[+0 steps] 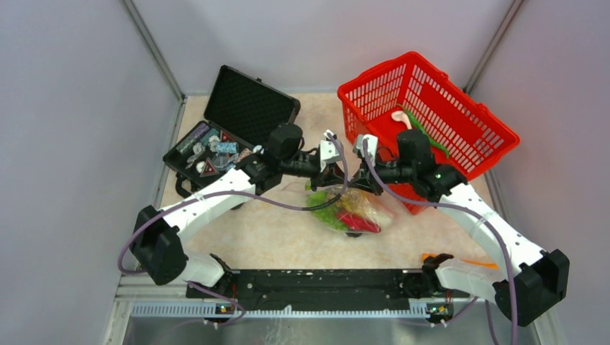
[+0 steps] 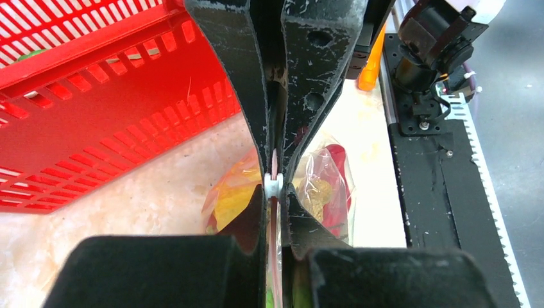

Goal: Place the food in the zip-top bag and seal the zipper

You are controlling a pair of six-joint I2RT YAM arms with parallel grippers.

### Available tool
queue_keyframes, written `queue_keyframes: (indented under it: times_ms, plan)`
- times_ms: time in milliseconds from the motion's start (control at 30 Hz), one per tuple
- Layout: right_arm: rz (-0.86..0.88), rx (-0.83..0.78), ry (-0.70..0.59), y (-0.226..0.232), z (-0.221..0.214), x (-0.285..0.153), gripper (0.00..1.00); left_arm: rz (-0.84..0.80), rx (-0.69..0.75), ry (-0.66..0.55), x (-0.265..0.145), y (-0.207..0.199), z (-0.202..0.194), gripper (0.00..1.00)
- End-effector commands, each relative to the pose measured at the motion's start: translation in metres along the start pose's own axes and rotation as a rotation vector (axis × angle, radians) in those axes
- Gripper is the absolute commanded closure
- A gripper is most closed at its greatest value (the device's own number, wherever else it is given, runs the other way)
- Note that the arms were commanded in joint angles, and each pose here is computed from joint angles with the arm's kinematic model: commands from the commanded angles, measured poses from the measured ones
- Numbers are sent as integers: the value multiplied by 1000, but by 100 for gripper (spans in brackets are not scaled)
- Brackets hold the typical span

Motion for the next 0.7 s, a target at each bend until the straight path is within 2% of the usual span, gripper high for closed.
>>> queue_keyframes:
  times_ms: [0, 333, 533, 600, 667]
  plan:
    - [-96, -83, -73, -12, 34, -14, 100, 59, 22, 43, -10, 2, -6, 100]
    - [-76, -71, -88, -7, 29, -10, 100, 148, 28, 39, -25, 2, -15, 100]
    - [-48, -81, -132, -2, 38, -11, 100, 125, 17, 12, -24, -3, -9, 100]
    - [-27, -78, -140, 1, 38, -10, 83, 110, 18, -7, -23, -5, -3, 100]
    - [-8, -75, -139, 2, 37, -7, 71, 94, 25, -23, -22, -7, 2, 100]
Point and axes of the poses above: each gripper's point midway between its finger pads, its own x axis out along the fingers, its own y axis along the line the jaws close on, z = x × y, the point moved 2 cm from there along -x, back along the fingers, and after that the axes turned 11 degrees about -x, right-handed, at the moved point
